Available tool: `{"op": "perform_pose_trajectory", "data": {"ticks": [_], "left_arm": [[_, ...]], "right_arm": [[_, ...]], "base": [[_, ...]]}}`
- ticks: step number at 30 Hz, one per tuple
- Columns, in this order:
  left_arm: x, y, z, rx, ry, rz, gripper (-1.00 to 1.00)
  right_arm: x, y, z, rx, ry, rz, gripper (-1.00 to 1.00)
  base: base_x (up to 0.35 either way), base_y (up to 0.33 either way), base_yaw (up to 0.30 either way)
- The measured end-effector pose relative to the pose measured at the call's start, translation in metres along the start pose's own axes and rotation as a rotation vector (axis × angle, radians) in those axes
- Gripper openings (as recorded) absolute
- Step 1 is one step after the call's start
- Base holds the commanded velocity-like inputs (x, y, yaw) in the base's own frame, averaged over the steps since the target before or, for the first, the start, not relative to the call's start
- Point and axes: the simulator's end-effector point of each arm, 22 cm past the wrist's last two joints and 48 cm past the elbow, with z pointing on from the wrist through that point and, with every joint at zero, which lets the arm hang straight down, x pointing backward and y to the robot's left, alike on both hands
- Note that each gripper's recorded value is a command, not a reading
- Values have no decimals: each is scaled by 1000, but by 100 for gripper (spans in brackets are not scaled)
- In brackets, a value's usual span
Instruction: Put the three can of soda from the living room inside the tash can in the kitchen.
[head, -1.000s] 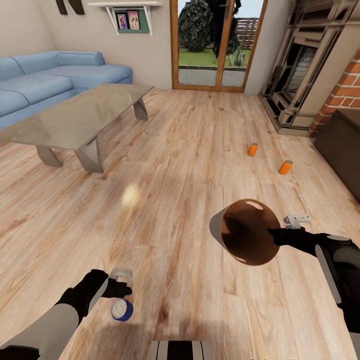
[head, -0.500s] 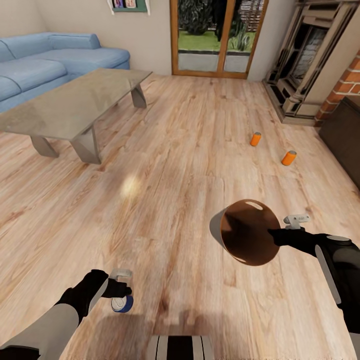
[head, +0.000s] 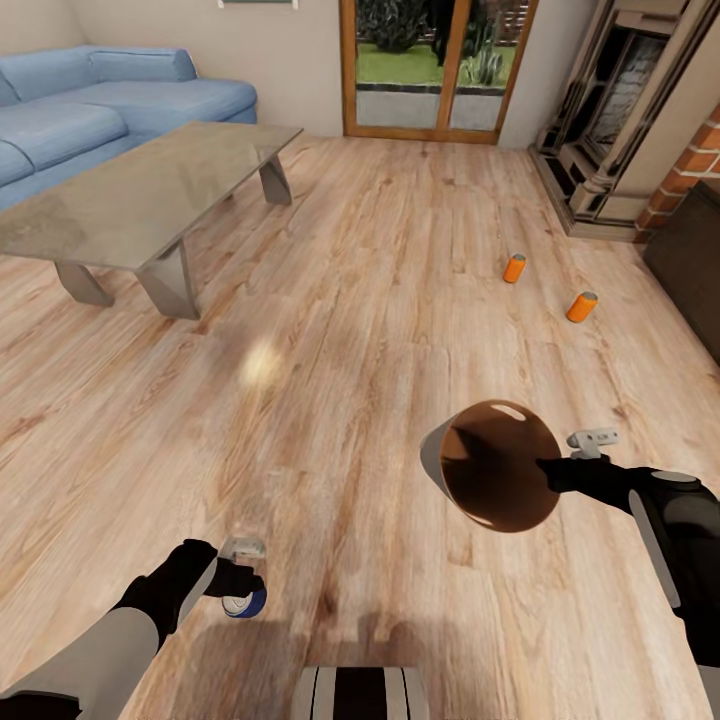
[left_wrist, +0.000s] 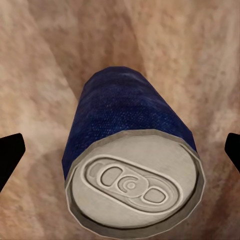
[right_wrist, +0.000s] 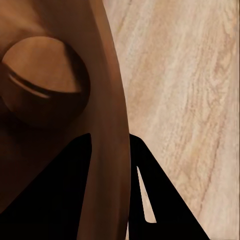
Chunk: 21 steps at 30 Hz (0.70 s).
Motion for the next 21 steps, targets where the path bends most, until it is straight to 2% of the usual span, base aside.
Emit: {"op": "perform_pose_trajectory", "data": {"ticks": [3,14,17,18,21], "left_arm": [[0,0,0,0,0,0,100],[16,0,18,2,43,-2,100],[16,0,18,2,43,-2,100],[16,1,18,1,43,-1,-100],[15,0,18,4,41,-4,-100]], "right_arm": [[1,-4,0,19,5,-14,-100],[20,-2,17,11,48,-10,-100],[20,-4,17,17,48,-14,-100],[20,-3,17,15,47,-12,-100],[20,-3,17,13,47,-9,-100]], "base": [[0,0,0],[0,0,0],[0,0,0],[0,0,0],[0,0,0]]}}
